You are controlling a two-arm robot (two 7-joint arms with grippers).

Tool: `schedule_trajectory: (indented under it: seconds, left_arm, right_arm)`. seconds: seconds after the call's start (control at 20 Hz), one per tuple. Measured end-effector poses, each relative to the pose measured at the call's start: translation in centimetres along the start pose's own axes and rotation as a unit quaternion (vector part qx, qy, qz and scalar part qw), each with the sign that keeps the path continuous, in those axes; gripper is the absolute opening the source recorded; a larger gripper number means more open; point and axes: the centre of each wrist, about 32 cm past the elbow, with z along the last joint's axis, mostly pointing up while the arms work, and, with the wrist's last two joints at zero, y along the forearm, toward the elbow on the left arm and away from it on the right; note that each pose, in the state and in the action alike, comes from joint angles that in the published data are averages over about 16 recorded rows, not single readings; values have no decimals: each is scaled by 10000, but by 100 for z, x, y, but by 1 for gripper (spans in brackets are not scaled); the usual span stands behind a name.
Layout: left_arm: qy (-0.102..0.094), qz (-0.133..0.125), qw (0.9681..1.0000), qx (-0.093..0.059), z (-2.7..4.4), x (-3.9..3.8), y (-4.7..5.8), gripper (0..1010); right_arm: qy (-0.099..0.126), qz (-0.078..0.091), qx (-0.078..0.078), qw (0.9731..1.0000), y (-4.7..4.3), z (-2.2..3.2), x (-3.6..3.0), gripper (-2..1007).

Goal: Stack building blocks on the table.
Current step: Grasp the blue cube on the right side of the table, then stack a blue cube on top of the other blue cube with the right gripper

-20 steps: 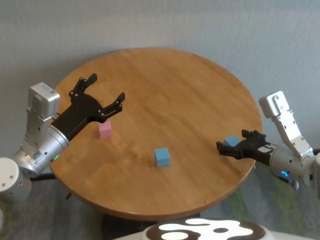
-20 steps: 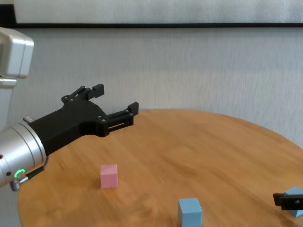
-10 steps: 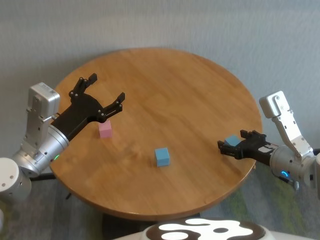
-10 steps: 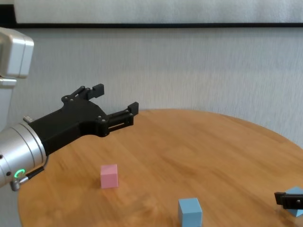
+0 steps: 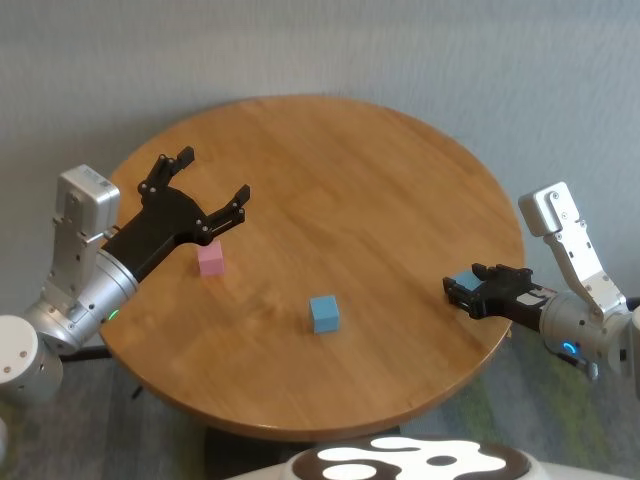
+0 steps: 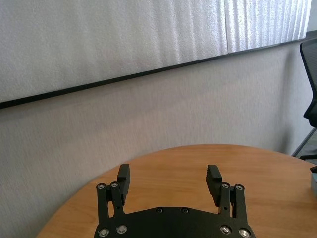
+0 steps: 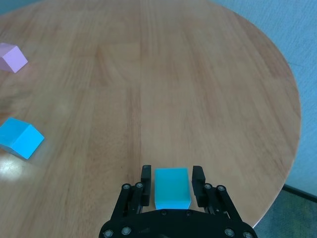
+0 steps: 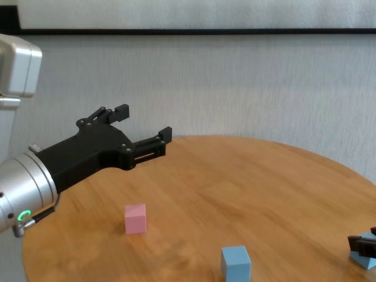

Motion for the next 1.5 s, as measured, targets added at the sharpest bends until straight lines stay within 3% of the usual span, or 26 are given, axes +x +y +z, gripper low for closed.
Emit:
schedule_trajectory:
  seconds: [0.35,0.7,1.0,1.25,1.5]
  left_arm:
    - [0,0,10000,0,0,0,0,1000]
    - [0,0,10000,0,0,0,0,1000]
    - [0,0,10000,0,0,0,0,1000]
    - [0,0,10000,0,0,0,0,1000]
    - [0,0,10000,0,0,0,0,1000]
  right_arm:
    - [-1,1,2,10000,-1,0,0,401]
    - [-7,11,13,10000,-4,1,-3,352]
    - [-243,159,243,9993,-31,19,-49,352]
    - [-633,480,586,9951,-66,60,-128,352]
    - [-1040,904,893,9864,-80,129,-264,352]
